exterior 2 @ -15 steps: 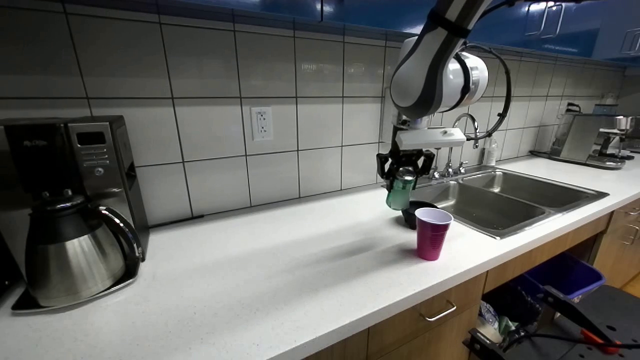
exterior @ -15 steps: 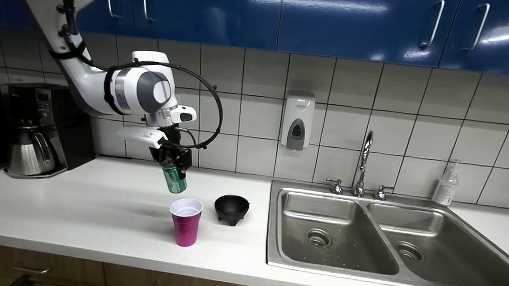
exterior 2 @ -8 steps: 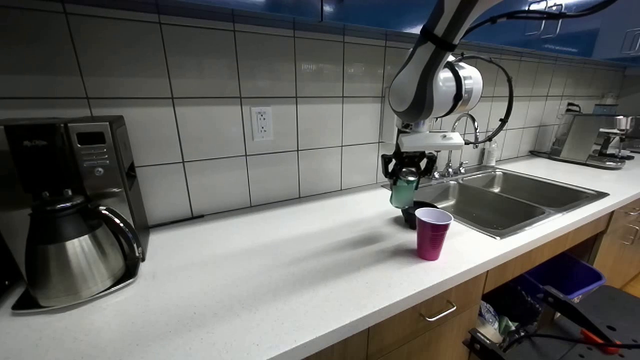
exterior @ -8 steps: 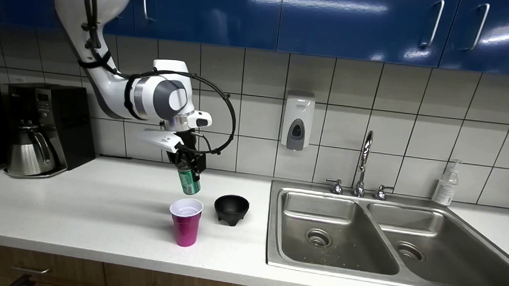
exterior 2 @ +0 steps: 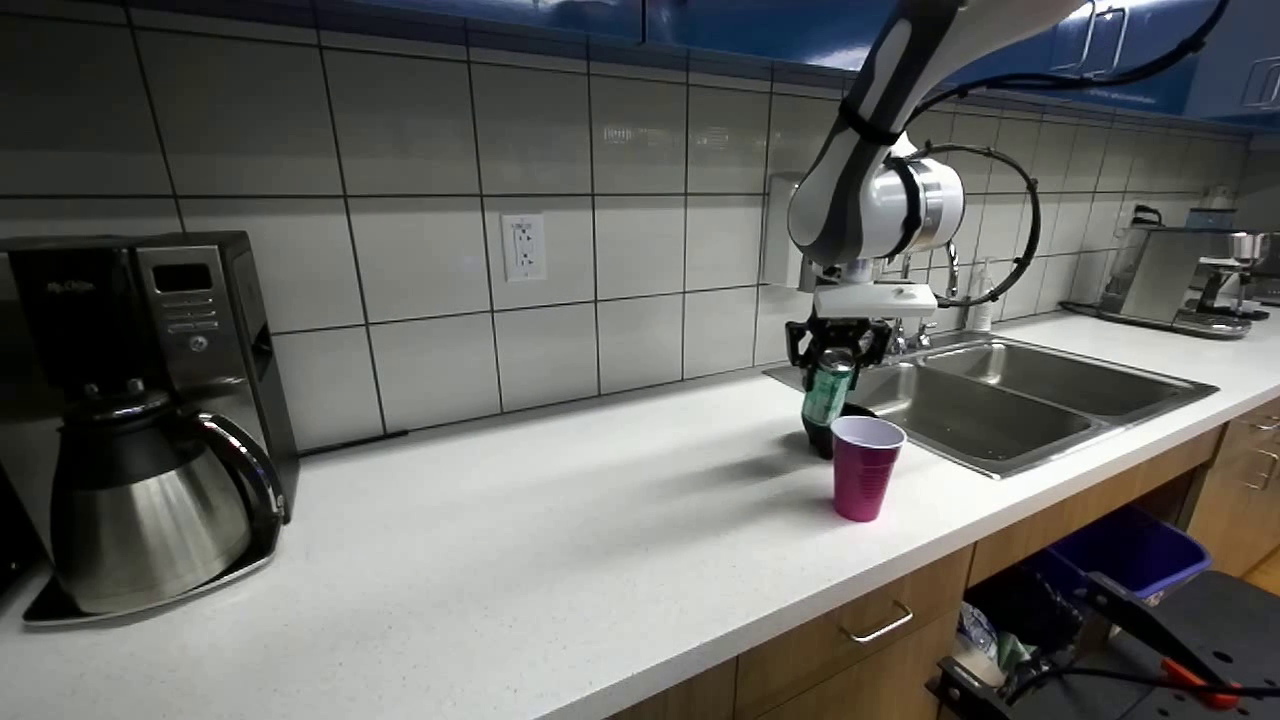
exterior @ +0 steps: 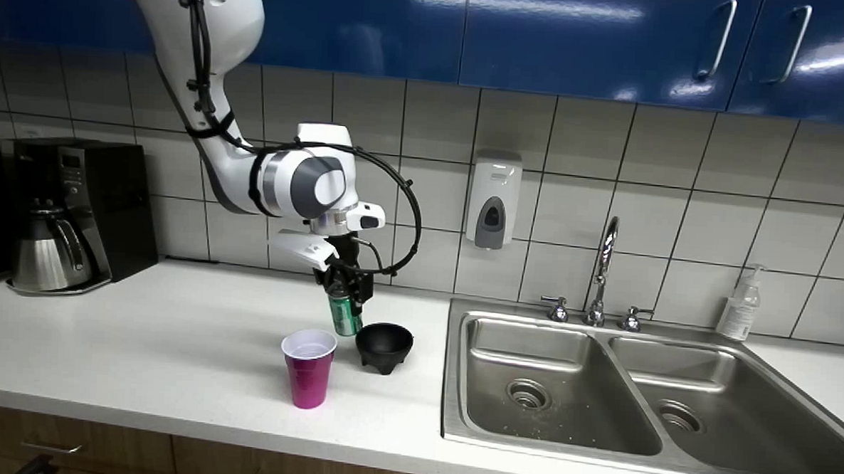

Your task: Put the green can in the black bowl.

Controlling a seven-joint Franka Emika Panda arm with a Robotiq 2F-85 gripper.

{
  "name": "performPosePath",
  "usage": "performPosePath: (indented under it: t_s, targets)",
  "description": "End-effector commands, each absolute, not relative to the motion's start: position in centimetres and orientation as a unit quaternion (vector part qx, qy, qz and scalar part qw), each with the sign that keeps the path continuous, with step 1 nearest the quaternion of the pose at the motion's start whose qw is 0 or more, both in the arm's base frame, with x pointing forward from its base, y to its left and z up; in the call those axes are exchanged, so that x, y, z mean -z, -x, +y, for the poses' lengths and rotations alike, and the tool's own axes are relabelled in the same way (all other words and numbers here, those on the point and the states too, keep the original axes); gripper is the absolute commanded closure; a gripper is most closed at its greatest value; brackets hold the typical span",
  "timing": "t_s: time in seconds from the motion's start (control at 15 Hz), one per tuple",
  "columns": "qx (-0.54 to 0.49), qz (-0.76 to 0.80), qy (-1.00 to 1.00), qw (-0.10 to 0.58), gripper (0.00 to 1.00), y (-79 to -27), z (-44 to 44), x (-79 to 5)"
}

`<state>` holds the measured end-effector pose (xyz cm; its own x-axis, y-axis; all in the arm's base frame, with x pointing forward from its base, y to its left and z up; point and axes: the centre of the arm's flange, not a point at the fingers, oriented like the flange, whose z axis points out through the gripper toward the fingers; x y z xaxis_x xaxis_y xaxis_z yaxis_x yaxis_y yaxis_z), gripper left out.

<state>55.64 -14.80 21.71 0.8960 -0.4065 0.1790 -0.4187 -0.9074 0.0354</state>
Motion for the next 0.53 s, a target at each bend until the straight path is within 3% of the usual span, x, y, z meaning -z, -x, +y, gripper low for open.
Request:
performPosePath:
  t_s: [0.0,0.47]
  targets:
    - [-0.08,-0.224,-0.971,0.034,0.61,-57.3,-17.8,-21.5]
    - [-0.072,-0.247,-0.965,0.046,0.61,-58.1,-20.9,-20.9]
